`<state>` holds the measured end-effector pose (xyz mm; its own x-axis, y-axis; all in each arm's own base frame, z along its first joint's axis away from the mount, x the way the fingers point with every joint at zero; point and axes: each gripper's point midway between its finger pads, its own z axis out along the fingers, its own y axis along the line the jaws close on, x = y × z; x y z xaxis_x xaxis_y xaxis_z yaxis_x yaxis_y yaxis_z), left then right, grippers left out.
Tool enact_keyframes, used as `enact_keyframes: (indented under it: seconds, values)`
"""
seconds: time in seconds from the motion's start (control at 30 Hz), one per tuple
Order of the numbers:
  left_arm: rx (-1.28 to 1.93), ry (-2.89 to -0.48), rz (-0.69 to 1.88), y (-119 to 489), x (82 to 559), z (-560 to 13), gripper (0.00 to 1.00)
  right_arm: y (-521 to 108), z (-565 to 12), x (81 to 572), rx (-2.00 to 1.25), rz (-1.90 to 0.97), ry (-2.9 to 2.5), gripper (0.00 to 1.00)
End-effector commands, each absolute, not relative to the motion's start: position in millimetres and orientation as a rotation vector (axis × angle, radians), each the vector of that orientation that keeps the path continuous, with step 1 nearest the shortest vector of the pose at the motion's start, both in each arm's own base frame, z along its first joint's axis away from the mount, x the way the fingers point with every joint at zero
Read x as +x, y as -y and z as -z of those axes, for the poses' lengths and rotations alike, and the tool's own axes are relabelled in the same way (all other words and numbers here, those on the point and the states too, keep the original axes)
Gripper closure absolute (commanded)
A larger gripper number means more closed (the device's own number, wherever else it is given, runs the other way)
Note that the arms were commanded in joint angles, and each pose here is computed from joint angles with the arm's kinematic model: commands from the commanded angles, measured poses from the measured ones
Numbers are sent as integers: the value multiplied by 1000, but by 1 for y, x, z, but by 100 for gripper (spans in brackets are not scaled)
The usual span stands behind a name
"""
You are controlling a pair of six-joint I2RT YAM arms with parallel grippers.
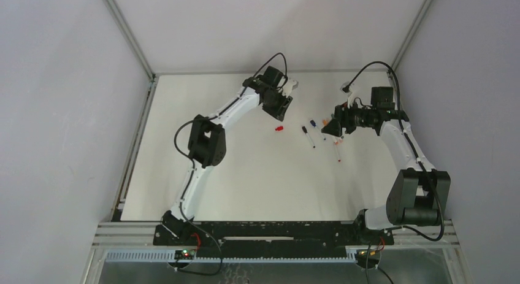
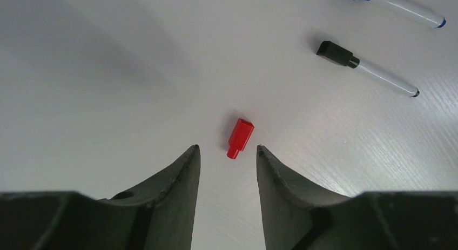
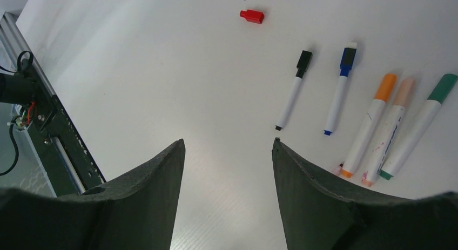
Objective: Insert the pens into the pen caps
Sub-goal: Pick up the pen cap from the center of the board.
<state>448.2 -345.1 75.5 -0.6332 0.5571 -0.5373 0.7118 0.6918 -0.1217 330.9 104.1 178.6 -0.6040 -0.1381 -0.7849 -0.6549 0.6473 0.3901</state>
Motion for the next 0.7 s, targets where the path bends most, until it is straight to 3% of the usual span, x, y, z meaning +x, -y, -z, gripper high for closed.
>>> enact_keyframes:
  seconds: [0.0, 0.67]
  values:
    - [991, -2431, 506, 353, 450, -75, 52, -103, -199, 338, -654, -846, -2052, 32]
    - [995, -2489, 561, 359, 444, -55, 60, -104, -198, 337, -656, -861, -2050, 32]
